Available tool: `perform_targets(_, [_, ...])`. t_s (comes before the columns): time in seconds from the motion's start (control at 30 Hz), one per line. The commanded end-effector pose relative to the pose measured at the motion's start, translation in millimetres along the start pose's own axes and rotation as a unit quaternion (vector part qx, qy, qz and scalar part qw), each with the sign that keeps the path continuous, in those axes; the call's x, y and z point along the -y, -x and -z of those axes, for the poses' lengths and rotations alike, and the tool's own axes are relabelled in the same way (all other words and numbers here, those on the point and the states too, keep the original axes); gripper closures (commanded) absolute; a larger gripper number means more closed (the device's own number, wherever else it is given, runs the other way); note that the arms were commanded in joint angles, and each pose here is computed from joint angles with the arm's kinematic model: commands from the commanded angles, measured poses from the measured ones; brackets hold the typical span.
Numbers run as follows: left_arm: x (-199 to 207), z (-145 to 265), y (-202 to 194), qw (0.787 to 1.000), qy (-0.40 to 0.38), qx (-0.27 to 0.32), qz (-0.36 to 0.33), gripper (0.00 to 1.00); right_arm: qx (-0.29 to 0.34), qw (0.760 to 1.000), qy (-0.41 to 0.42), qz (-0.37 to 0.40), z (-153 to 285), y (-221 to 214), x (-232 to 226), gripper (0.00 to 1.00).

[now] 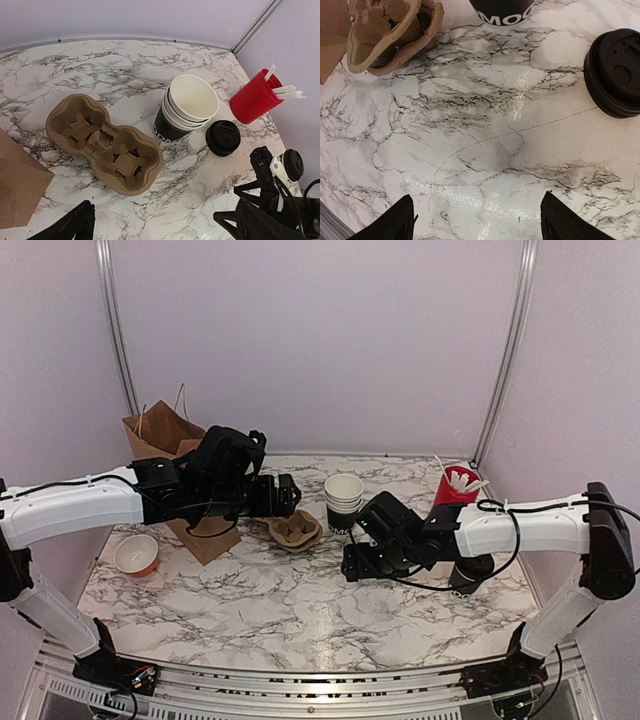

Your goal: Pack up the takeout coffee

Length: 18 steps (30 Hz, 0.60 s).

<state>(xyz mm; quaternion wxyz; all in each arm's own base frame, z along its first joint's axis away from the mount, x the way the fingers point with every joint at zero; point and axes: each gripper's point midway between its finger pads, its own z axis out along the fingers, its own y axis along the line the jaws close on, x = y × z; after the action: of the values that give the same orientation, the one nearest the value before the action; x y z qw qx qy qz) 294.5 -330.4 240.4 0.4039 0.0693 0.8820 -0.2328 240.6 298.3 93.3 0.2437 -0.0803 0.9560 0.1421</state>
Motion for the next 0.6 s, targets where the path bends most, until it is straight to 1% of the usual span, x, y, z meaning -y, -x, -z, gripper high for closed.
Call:
perform_targets(0.0, [-15.2, -24.6, -29.8, 0.999, 0.024, -0.034, 0.025, 0.01, 0.028, 0.999, 0.032, 0.005, 9.1, 26.1, -19.0, 0.16])
perform_targets(0.17, [-26.3, -44.3, -64.7, 0.993, 0.031, -0.066, 0.096, 0.01, 0.072, 0.996, 0.06, -0.006, 32.8, 55.2, -19.7, 0.17])
perform_targets(0.33, [-46.3, -57.7, -84.4, 0.982, 0.044, -0.059, 0.176, 0.01, 0.126, 0.989, 0.076, -0.021, 59.9, 76.8, -3.8, 0.18])
perform_targets(0.57, [-61.0, -74.2, -83.5, 0.959, 0.01, -0.036, 0.282, 0.01, 0.196, 0.975, 0.098, -0.044, 97.8, 89.5, 15.0, 0.19])
